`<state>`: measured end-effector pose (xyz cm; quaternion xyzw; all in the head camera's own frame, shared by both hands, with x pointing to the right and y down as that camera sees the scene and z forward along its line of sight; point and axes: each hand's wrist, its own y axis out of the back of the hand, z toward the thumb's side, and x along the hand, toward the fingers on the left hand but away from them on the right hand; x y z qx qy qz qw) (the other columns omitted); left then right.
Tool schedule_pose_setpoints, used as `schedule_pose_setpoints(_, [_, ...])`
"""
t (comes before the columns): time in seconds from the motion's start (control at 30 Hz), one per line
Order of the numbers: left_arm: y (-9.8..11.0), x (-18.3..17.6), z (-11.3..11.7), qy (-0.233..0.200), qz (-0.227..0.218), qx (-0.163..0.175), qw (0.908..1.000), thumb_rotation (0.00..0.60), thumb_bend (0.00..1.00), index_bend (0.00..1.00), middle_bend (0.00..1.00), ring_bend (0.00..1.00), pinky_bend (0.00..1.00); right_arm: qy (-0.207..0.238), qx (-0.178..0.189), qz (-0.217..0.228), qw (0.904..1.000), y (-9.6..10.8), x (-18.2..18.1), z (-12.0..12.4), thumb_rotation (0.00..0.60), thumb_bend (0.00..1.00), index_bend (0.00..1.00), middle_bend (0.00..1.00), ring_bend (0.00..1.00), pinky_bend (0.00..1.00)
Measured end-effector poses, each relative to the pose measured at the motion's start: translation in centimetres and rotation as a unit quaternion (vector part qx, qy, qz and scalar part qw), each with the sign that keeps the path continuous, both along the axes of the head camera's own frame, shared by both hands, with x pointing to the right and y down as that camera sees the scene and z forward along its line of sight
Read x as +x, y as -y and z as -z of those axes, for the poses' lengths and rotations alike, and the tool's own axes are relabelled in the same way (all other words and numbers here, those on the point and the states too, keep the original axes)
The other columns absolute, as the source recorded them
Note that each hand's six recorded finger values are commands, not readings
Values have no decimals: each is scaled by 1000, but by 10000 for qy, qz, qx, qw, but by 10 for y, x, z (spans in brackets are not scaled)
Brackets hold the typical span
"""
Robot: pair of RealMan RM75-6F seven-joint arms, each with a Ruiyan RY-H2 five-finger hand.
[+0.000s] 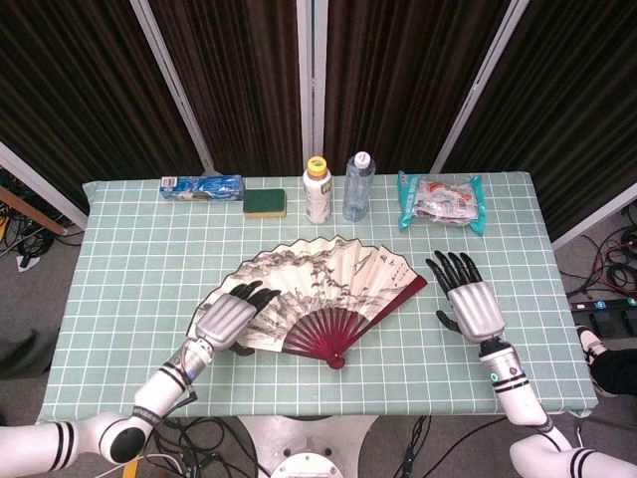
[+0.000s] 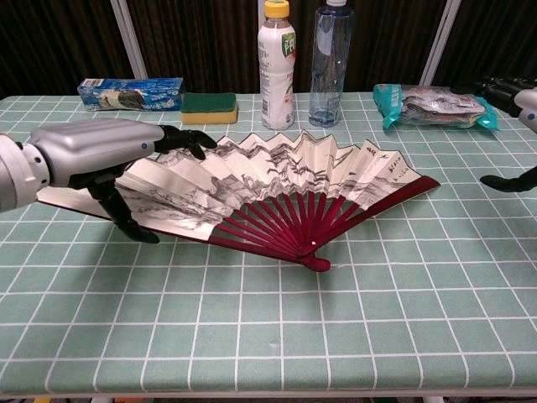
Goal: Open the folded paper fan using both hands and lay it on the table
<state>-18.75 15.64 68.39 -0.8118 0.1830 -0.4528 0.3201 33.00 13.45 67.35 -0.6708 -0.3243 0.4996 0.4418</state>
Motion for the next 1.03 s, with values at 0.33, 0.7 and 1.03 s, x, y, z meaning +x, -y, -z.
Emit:
schedule_pose_setpoints(0.33, [24, -22, -1, -723, 655, -981, 9904, 600, 0, 54, 113, 26, 142, 330, -279, -500, 9978, 10, 30, 17, 600, 64, 0, 6, 0, 0])
schedule_pose_setpoints(0.7, [65, -136, 40, -169, 1938, 1035, 9754, 600, 0, 150, 145, 54, 145, 607, -404, -984, 9925, 12, 94, 68, 600, 303, 54, 72, 0, 0])
schedule_pose_setpoints(1.03, [-19, -269, 93, 1562, 2626, 2321, 9234, 600, 0, 174, 163, 77, 144, 718, -81, -1488, 9862, -36, 126, 106, 600, 303, 65, 79, 0, 0])
